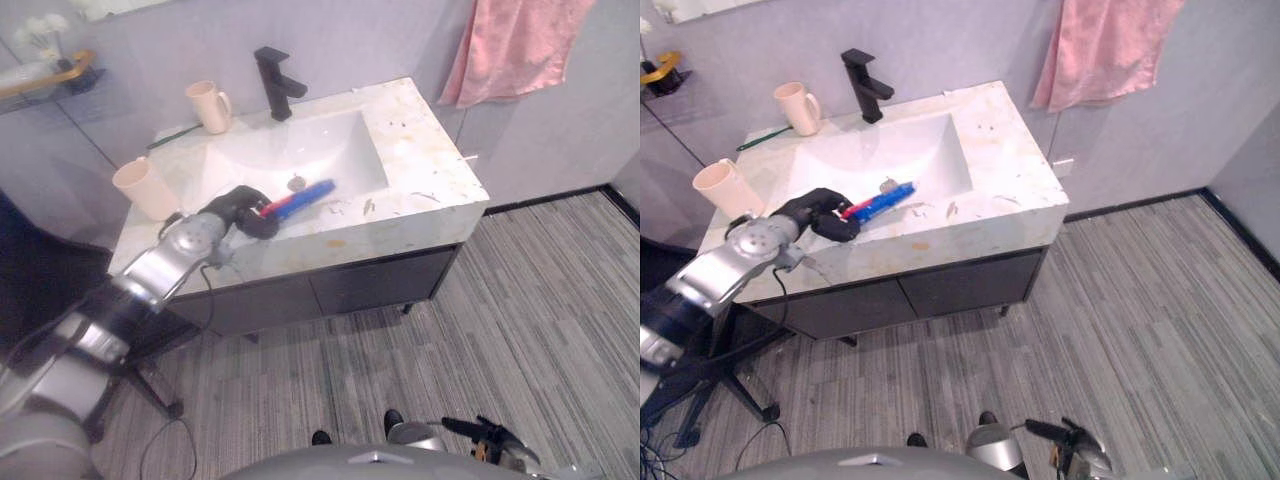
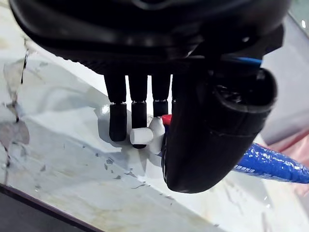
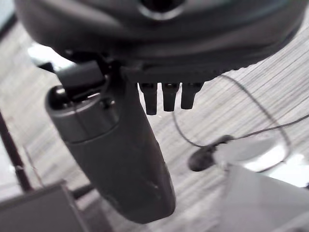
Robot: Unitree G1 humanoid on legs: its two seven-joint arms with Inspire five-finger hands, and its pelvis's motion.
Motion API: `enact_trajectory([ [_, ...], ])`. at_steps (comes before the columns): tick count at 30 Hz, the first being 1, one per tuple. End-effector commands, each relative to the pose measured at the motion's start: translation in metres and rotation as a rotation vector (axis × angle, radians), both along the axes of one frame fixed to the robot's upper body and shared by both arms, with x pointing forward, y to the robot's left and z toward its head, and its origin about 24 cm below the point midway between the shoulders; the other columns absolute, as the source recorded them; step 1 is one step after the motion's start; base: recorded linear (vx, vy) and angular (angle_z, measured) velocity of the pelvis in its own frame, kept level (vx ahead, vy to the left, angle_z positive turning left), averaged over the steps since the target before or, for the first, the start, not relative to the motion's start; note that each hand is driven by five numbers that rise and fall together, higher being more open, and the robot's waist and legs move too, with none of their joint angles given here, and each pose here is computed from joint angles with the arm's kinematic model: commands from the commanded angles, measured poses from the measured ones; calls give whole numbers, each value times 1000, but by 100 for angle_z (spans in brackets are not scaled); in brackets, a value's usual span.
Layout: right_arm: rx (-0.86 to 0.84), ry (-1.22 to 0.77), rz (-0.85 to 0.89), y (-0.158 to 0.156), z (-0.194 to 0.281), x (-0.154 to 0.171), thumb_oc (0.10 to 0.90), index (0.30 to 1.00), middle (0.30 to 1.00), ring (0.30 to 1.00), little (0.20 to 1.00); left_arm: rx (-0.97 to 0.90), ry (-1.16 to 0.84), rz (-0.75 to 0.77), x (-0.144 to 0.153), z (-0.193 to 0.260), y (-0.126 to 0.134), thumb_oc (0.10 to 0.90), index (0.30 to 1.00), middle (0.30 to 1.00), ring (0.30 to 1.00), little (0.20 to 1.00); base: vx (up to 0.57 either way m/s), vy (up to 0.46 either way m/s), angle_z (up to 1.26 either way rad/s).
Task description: Organize the bathroom.
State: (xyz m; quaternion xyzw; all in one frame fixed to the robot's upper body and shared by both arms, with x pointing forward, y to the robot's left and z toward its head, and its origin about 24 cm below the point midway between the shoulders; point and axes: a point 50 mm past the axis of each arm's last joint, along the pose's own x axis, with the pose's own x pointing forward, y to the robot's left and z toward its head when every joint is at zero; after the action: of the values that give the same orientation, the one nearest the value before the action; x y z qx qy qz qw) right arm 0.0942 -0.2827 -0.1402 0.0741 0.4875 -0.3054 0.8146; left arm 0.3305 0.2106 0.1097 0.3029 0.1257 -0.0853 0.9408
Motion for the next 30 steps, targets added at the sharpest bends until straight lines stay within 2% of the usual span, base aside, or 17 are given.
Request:
enact_trajectory([
  [1,-218,-188,-189,-37,30,20,800,900,900,900,900,-170,-345,80,15,67,8,400,300,300,300,300,-65,61,-17],
  [2,-320,-291,-288,-49,49,28,800,900,900,900,900,-271,-393,107,9,66,10,400,300,300,300,300,-59,53,-7],
  [6,-628,-527,-515,-83,111,39,800,900,900,900,900,-443,-516,145,-7,67,5,400,300,300,300,300,-50,51,-7],
  [8,-790,-658,-610,-103,156,43,800,900,900,900,900,-527,-579,157,-14,69,0,400,300,300,300,300,-34,56,2],
  [9,-935,-794,-660,-114,198,46,800,900,900,900,900,-599,-616,159,-19,70,-5,400,300,300,300,300,-36,51,1],
  [12,-1100,-976,-663,-115,258,57,800,900,900,900,900,-660,-665,159,-24,76,-13,400,300,300,300,300,-9,56,-4],
  [14,-1213,-1237,-628,-95,311,70,800,900,900,900,900,-724,-707,154,-28,81,-24,400,300,300,300,300,-44,61,-13],
  [15,-1239,-1408,-547,-79,337,77,800,900,900,900,900,-751,-736,143,-30,84,-30,400,300,300,300,300,-27,48,-18],
  [17,-1245,-1504,-476,-64,353,85,800,900,900,900,900,-761,-749,130,-31,85,-37,400,300,300,300,300,-18,44,-19],
  [18,-1224,-1670,-288,-37,380,100,800,900,900,900,900,-792,-773,109,-34,90,-49,400,300,300,300,300,-29,41,-13],
  [20,-1164,-1756,-130,-19,394,111,800,900,900,900,900,-804,-791,95,-35,92,-55,400,300,300,300,300,-44,31,-12],
  [22,-975,-1909,178,19,418,129,800,900,900,900,900,-815,-819,75,-39,92,-65,400,300,300,300,300,-17,13,-2],
  [23,-930,-1934,257,26,421,132,800,900,900,900,900,-822,-820,73,-40,91,-66,400,300,300,300,300,-20,10,-5],
  [24,-807,-1964,417,42,426,141,800,900,900,900,900,-834,-819,62,-41,87,-69,400,300,300,300,300,0,0,0],
  [26,-623,-1961,600,61,430,155,800,900,900,900,900,-834,-827,54,-42,81,-73,400,300,300,300,300,-17,-8,7],
  [29,-492,-1949,697,72,433,164,800,900,900,900,900,-820,-861,59,-44,79,-73,400,300,300,300,300,-5,-1,6],
  [30,-395,-1918,740,77,433,172,800,900,900,900,900,-810,-890,47,-46,78,-73,400,300,300,300,300,-11,-7,8],
])
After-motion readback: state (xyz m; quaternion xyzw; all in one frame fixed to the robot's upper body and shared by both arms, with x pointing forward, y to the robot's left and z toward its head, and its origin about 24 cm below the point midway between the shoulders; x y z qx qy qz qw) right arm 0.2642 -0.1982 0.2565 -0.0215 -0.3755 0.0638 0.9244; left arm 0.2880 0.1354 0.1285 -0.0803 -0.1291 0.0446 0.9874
